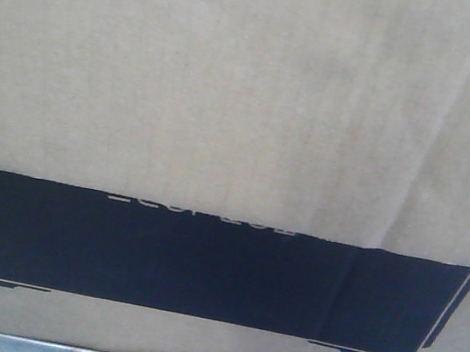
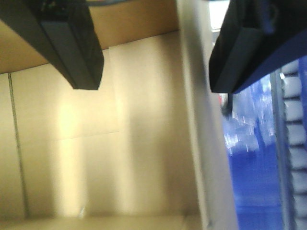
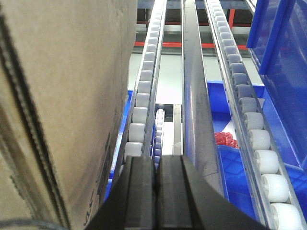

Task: Grab box from left shelf to table start
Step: 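Close both grippers on the box side walls, then lift the box with both grippers and pull it off the shelf, then hold the box with both grippers while the base turns away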

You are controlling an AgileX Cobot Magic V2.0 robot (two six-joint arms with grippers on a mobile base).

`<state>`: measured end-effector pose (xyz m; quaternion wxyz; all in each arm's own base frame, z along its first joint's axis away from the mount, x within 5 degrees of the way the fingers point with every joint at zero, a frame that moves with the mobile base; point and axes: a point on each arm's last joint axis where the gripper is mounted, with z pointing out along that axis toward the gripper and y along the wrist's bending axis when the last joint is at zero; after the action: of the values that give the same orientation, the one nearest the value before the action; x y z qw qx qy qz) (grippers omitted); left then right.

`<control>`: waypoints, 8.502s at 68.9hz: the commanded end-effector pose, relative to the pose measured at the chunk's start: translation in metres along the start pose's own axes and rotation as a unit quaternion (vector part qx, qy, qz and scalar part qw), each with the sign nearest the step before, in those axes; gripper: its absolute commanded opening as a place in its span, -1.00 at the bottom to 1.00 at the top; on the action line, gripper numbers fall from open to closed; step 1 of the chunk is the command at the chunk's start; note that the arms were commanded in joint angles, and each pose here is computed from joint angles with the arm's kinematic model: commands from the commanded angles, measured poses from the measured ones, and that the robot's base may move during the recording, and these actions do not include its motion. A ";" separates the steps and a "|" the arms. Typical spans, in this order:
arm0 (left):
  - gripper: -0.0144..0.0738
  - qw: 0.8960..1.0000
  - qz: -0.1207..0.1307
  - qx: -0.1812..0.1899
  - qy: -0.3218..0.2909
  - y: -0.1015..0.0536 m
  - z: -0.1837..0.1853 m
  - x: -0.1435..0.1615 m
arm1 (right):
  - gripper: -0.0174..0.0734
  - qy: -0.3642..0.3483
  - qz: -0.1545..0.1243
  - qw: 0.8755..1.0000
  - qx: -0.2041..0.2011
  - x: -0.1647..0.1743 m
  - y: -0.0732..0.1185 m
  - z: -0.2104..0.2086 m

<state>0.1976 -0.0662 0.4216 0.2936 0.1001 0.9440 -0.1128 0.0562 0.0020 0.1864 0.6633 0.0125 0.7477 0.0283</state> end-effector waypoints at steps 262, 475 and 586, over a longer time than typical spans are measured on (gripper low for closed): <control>-0.88 0.974 -0.016 0.032 -0.223 -0.002 -0.082 0.083 | -0.51 0.245 0.023 0.968 -0.050 -0.225 0.025 0.041; -0.88 0.912 -0.002 0.078 -0.403 0.001 -0.130 0.186 | -0.51 -0.039 0.047 0.992 -0.110 -0.200 0.032 -0.110; -0.88 0.912 -0.002 0.080 -0.402 0.001 -0.130 0.186 | -0.51 -0.039 0.047 0.992 -0.110 -0.200 0.032 -0.110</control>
<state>-0.0159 -0.0030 0.3986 0.6013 0.0756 0.7798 -0.1570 -0.0311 0.0225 0.3825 0.6402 -0.0318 0.7529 0.1495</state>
